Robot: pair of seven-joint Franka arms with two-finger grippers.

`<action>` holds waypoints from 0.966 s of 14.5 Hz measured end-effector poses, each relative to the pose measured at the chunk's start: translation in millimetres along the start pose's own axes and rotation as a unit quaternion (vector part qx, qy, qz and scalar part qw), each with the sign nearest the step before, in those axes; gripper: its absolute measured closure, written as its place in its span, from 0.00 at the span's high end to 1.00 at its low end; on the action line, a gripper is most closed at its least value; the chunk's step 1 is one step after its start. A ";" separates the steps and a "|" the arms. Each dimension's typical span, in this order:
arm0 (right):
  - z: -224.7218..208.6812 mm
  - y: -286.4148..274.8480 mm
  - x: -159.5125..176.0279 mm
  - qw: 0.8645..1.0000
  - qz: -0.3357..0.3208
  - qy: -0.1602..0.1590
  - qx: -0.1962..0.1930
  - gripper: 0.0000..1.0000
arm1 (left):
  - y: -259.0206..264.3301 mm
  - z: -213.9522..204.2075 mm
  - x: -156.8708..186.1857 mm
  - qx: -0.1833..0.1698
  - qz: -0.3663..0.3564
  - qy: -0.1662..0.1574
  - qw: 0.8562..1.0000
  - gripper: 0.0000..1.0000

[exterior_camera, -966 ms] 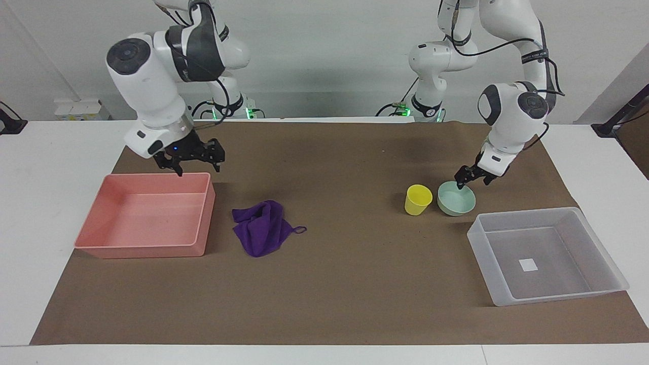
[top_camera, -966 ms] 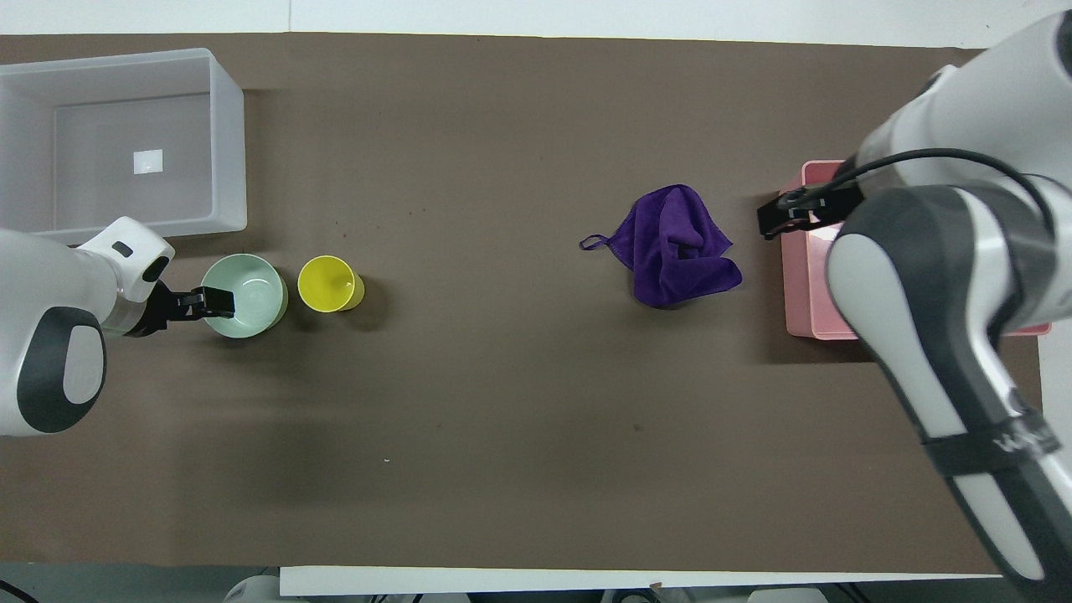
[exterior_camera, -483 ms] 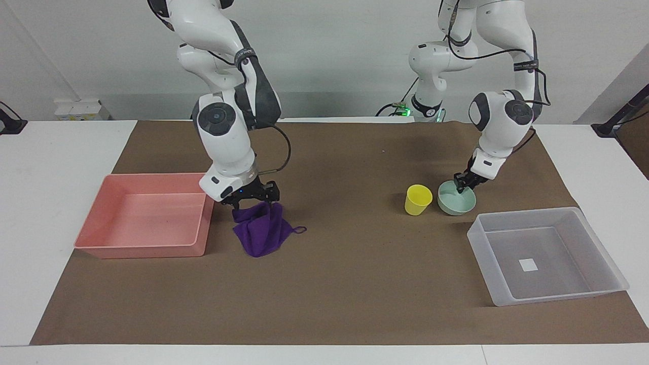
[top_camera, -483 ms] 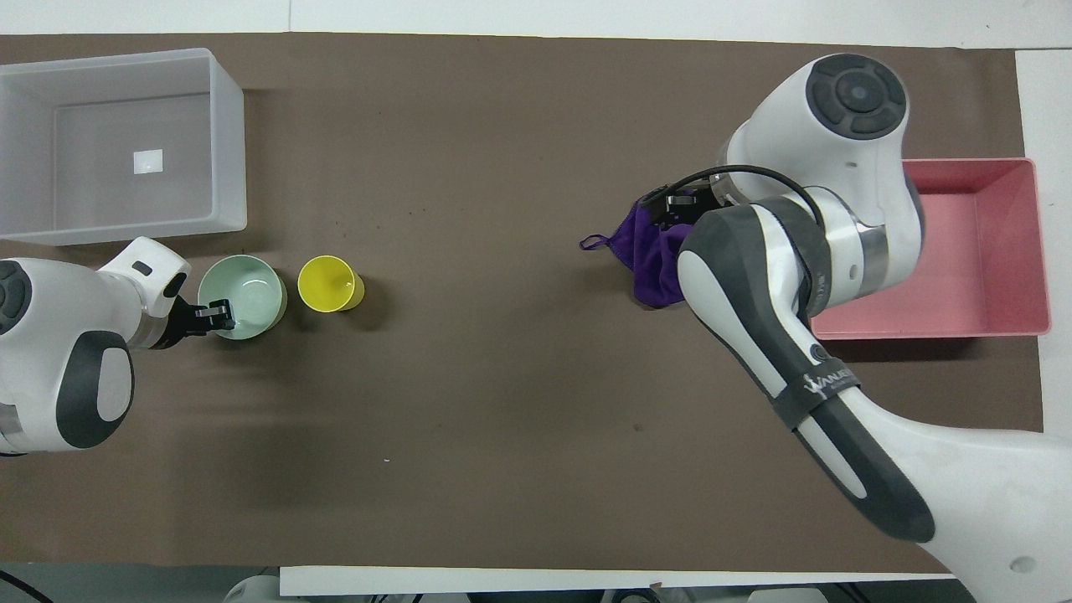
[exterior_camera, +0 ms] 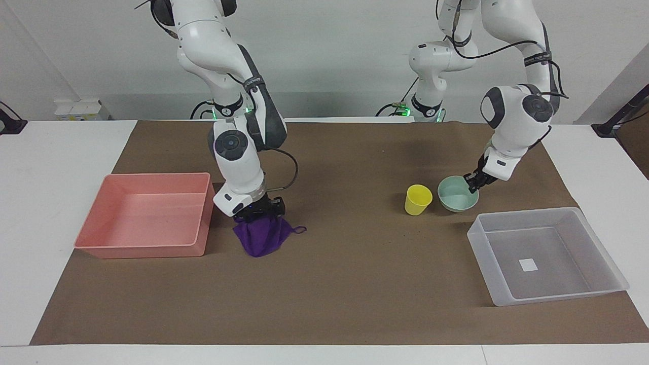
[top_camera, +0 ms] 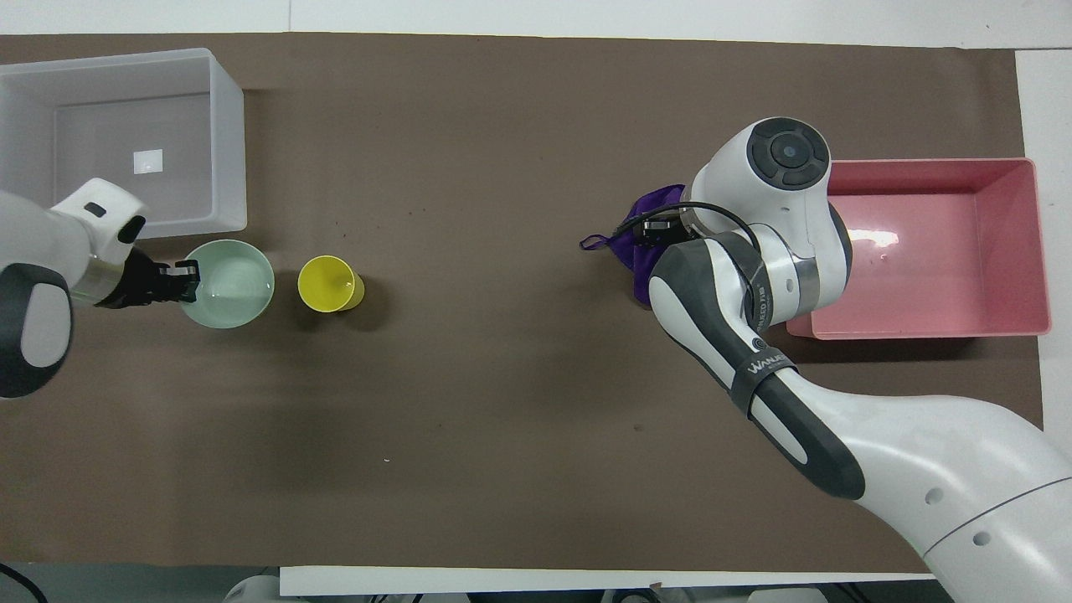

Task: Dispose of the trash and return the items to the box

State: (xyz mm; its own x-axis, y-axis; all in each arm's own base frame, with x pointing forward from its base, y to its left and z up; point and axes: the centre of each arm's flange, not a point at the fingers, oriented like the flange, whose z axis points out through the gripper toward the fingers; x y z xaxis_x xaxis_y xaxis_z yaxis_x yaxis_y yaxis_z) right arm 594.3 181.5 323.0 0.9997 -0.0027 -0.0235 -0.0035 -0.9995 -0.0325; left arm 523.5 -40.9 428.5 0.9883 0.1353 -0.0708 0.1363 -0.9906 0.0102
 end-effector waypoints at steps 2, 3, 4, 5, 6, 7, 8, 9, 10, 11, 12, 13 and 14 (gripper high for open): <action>-0.2 0.1 0.1 1.000 0.000 0.000 0.000 0.48 | -3.5 -69.5 15.1 -0.021 -0.013 0.013 1.000 0.04; -0.3 0.1 0.2 1.000 0.000 0.000 0.000 0.38 | -10.3 -91.7 24.8 -0.032 -0.023 0.030 0.999 0.04; -0.4 0.1 0.1 1.000 0.000 0.000 0.000 0.28 | -18.2 -99.9 36.5 -0.039 -0.032 0.048 0.998 0.04; -1.2 0.1 -0.1 1.000 0.000 -0.002 -0.001 0.19 | -26.3 -94.4 51.1 -0.044 -0.042 0.065 0.996 0.04; -3.7 0.1 -0.5 1.000 0.000 -0.006 -0.002 0.09 | -34.8 -77.0 68.9 -0.048 -0.053 0.080 0.994 0.04; -10.0 0.0 -0.6 1.000 0.000 -0.011 -0.003 0.05 | -45.2 -52.9 89.5 -0.050 -0.065 0.096 0.992 0.04; -21.7 0.5 -0.9 1.000 0.000 -0.016 -0.005 0.05 | -57.0 -24.9 111.4 -0.052 -0.077 0.109 0.990 0.04; -36.2 2.3 -1.4 1.000 0.002 -0.019 -0.007 0.05 | -67.2 -0.4 131.0 -0.053 -0.087 0.114 0.988 0.04; -51.3 5.2 -2.7 1.000 0.004 -0.021 -0.008 0.05 | -73.7 16.5 147.3 -0.054 -0.093 0.115 0.988 0.04; -66.0 8.8 -4.9 1.000 0.006 -0.021 -0.009 0.05 | -76.4 27.8 160.1 -0.055 -0.096 0.116 0.987 0.04; -80.6 12.9 -8.0 1.000 0.009 -0.021 -0.010 0.05 | -76.6 36.1 169.4 -0.056 -0.097 0.117 0.987 0.04; -95.0 18.0 -11.1 1.000 0.012 -0.021 -0.011 0.05 | -75.8 43.9 176.1 -0.057 -0.097 0.122 0.986 0.04; -109.8 24.1 -13.6 1.000 0.017 -0.023 -0.012 0.05 | -75.3 51.9 180.5 -0.058 -0.097 0.129 0.985 0.04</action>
State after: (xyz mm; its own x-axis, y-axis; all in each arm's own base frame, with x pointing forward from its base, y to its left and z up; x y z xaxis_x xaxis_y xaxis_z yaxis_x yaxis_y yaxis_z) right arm 583.2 153.9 432.3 0.9970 -0.0352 -0.0694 -0.0358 -0.9993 -0.0076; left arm 688.0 57.1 363.2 0.9253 0.3368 0.1741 0.3162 -0.9389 0.1361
